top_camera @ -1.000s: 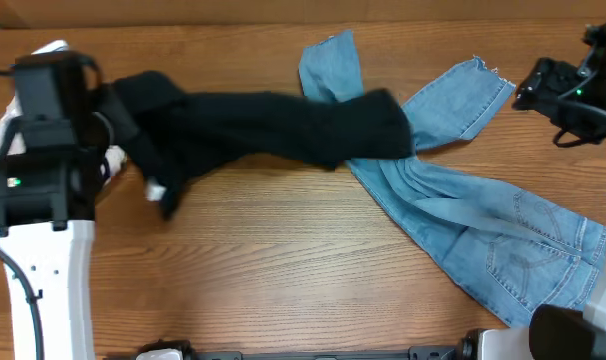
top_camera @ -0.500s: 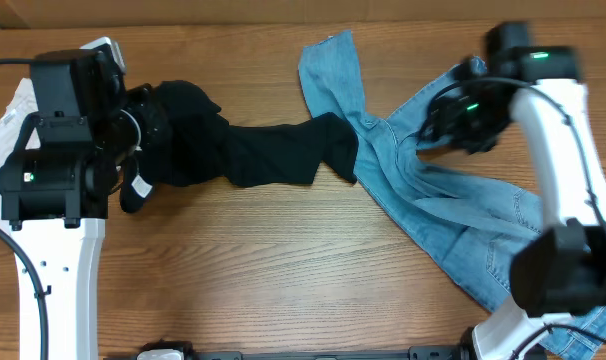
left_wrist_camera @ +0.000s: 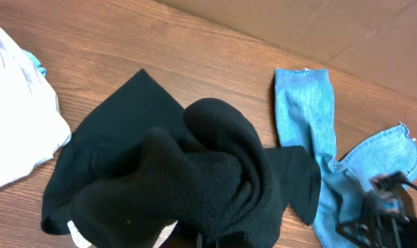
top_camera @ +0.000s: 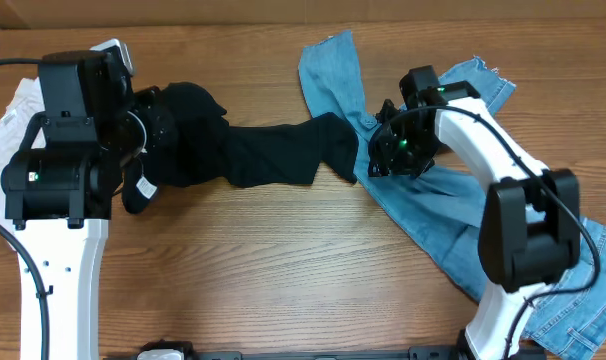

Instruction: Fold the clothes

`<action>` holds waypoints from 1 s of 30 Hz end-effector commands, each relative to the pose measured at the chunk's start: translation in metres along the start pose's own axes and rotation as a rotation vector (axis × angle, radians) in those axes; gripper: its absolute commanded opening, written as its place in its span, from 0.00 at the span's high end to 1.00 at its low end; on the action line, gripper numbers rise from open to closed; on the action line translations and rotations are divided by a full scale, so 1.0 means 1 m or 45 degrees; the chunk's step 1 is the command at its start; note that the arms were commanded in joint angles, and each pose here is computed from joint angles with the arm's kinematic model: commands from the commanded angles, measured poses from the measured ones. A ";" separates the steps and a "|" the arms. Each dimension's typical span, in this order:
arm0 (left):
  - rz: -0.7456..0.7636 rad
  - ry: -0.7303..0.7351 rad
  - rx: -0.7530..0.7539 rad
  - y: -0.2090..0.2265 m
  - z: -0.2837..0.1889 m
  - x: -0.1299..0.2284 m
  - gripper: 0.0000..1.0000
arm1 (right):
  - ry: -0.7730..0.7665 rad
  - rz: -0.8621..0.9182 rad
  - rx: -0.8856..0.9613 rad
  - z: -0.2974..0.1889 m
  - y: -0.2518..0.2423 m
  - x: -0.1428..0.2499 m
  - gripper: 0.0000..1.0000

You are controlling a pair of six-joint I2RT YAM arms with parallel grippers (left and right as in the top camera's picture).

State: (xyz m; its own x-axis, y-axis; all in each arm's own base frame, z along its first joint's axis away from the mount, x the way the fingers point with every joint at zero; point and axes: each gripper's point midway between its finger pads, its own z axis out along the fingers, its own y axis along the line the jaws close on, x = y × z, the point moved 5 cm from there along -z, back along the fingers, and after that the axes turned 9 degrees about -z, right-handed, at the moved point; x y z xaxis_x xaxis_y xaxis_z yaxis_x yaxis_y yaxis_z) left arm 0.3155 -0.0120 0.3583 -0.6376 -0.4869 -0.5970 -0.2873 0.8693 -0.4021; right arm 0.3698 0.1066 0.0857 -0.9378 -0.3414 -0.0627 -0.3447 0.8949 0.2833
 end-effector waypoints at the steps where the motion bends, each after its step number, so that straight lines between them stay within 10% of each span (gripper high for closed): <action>1: 0.039 0.024 0.021 -0.003 0.000 0.003 0.96 | 0.045 0.075 0.163 0.015 -0.039 0.004 0.39; 9: 0.063 0.062 -0.016 0.002 0.000 0.010 0.96 | -0.048 0.723 0.689 -0.023 -0.163 0.028 0.36; 18: 0.080 0.063 -0.081 0.009 0.000 0.011 0.96 | -0.313 1.200 0.607 -0.106 -0.274 0.073 0.28; 30: 0.089 0.052 -0.105 0.011 0.000 0.010 0.95 | -0.546 0.484 0.092 -0.181 -0.152 -0.012 0.28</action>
State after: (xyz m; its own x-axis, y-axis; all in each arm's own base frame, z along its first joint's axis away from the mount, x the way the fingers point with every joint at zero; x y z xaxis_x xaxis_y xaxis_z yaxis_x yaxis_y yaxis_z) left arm 0.3053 -0.0080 0.3477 -0.6861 -0.4452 -0.5754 -0.3026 0.8939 -0.3309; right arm 0.4319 -0.1476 0.1663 -0.8936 0.3760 -0.2450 0.3320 0.9212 0.2030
